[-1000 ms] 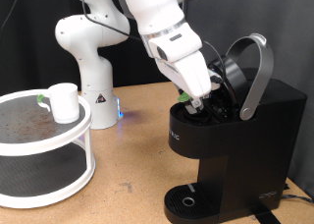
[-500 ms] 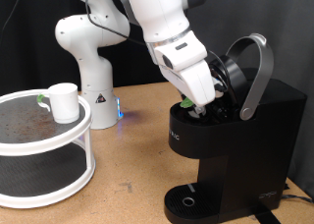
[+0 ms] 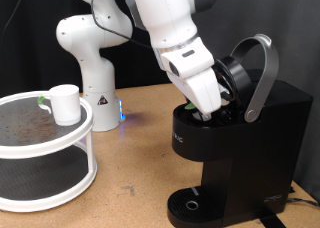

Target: Make a cup of coffee with the keurig machine

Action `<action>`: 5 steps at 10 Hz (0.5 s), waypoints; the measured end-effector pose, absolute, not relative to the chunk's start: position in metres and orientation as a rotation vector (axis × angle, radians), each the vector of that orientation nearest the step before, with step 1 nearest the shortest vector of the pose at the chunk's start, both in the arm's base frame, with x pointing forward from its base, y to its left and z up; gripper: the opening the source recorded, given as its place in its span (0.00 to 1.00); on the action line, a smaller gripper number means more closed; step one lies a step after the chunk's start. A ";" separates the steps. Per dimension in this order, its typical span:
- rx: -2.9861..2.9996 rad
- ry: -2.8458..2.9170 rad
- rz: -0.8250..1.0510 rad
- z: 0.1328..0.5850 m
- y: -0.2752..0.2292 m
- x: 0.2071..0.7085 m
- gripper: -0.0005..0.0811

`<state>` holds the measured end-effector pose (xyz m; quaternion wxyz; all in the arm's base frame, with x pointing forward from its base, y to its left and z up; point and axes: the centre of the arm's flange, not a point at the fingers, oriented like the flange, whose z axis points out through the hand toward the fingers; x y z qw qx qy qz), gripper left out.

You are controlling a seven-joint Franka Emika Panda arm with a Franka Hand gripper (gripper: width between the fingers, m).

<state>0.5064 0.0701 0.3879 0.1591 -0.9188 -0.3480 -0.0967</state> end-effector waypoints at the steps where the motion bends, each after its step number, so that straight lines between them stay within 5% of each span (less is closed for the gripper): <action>1: -2.628 -0.993 -0.277 0.386 0.070 0.507 0.81; 2: -2.634 -0.979 -0.304 0.387 0.070 0.509 0.81; 3: -2.637 -0.957 -0.350 0.388 0.070 0.512 0.96; 5: -2.618 -0.929 -0.415 0.391 0.069 0.515 0.98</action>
